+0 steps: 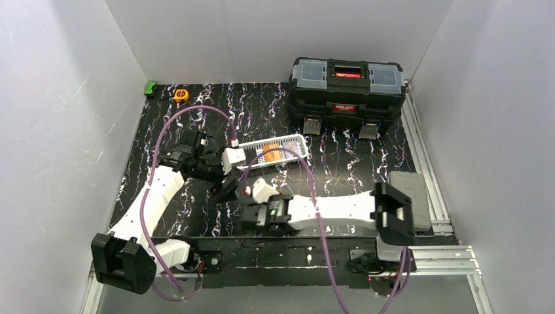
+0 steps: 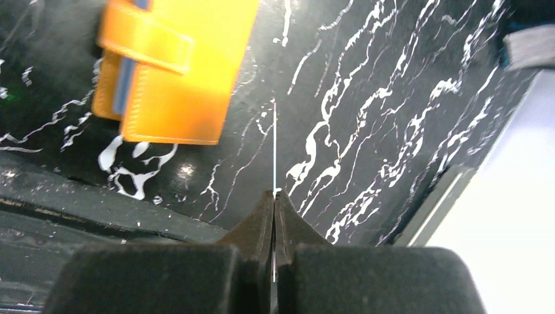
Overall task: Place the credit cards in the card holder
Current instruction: Move the card holder to the center of the board.
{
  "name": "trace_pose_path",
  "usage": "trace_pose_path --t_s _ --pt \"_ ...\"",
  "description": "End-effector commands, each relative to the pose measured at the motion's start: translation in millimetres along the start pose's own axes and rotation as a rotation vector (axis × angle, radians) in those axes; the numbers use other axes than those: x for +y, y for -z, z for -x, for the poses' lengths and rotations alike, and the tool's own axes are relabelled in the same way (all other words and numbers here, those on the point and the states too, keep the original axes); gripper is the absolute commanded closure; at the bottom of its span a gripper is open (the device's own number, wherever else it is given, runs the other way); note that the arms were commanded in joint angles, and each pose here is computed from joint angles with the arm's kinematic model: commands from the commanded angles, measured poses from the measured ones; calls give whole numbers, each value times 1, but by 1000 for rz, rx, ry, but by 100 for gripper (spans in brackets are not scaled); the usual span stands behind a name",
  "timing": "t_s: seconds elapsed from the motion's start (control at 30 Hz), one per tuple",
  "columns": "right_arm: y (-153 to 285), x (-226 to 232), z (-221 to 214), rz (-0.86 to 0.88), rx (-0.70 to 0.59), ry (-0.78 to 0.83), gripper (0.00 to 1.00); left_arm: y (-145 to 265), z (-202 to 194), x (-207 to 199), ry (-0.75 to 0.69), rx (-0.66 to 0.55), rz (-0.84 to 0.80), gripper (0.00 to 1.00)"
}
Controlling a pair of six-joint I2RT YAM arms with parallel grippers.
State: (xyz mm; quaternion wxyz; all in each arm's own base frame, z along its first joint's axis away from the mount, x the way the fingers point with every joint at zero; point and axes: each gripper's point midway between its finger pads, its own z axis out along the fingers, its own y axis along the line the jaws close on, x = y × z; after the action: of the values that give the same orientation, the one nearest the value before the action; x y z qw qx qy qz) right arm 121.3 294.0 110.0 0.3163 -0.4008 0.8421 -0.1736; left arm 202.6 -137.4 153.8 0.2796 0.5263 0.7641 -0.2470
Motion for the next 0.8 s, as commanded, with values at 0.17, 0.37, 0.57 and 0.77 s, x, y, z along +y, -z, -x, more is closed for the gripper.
trace_pose_path --t_s 0.17,0.37,0.57,0.77 --pt "-18 -38 8 297 -53 -515 99 -34 -11 -45 -398 -138 -87 10" --pt "-27 -34 18 487 -88 -647 99 -61 -6 -45 -696 -189 -25 7" --pt "-40 -34 29 622 -92 -739 99 -89 19 -37 -949 -233 -19 7" --pt "-60 -45 37 662 -94 -782 99 -117 22 -48 -1178 -243 -117 6"
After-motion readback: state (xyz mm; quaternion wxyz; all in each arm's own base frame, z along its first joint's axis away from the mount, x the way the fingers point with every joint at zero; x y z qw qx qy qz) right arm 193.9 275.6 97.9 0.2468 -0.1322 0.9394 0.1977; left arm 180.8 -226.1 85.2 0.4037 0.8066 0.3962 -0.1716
